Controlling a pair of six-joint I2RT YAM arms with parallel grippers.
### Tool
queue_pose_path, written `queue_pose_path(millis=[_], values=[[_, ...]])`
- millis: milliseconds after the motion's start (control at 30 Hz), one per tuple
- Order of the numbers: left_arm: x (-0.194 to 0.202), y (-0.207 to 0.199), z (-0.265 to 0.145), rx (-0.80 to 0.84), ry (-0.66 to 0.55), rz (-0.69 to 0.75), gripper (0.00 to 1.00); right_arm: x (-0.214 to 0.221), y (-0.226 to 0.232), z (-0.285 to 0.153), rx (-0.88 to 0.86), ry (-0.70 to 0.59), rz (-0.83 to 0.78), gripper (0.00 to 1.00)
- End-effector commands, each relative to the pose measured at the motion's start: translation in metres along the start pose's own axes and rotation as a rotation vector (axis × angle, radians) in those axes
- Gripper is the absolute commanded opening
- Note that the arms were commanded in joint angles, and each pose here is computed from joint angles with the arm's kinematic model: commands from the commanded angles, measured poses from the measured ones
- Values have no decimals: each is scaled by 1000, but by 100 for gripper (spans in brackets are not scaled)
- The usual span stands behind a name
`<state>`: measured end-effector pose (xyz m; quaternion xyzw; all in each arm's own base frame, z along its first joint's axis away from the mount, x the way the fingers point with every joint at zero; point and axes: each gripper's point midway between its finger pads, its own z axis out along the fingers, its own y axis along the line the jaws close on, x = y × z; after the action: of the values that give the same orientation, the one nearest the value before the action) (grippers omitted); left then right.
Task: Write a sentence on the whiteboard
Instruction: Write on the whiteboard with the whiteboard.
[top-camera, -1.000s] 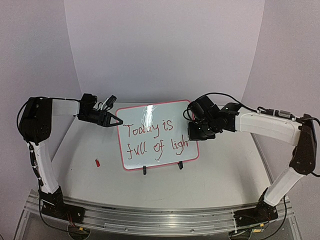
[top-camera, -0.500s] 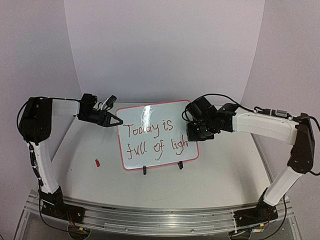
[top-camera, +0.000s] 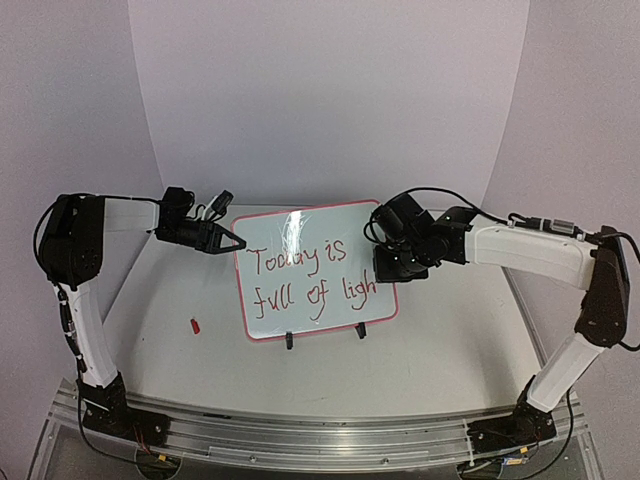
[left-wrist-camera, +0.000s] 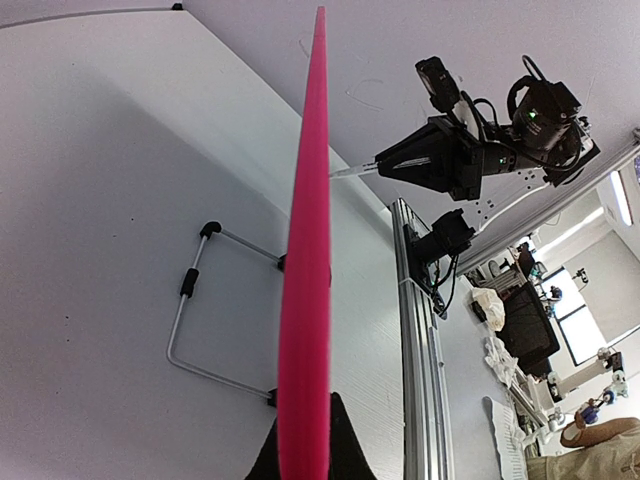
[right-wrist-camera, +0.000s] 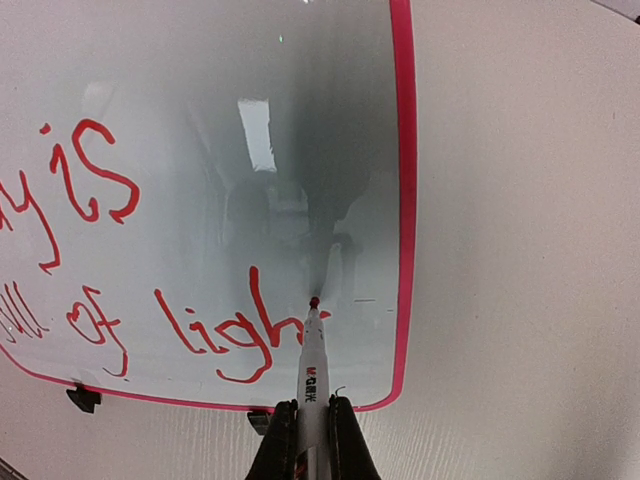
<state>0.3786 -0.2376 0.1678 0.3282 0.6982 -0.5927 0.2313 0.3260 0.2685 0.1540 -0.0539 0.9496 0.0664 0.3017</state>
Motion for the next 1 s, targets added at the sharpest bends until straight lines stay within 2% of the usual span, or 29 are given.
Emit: queue_pose_path(millis=[0,533,967], values=[[22,22,15,-82,75,36,0,11,-8,7,27,44,6,0],[23,23,15,-86,77,32,0,26,-13,11,39,85,12,0],[23,23,15,-85,78,29,0,-5,-17,-4,77,-23,-2,0]])
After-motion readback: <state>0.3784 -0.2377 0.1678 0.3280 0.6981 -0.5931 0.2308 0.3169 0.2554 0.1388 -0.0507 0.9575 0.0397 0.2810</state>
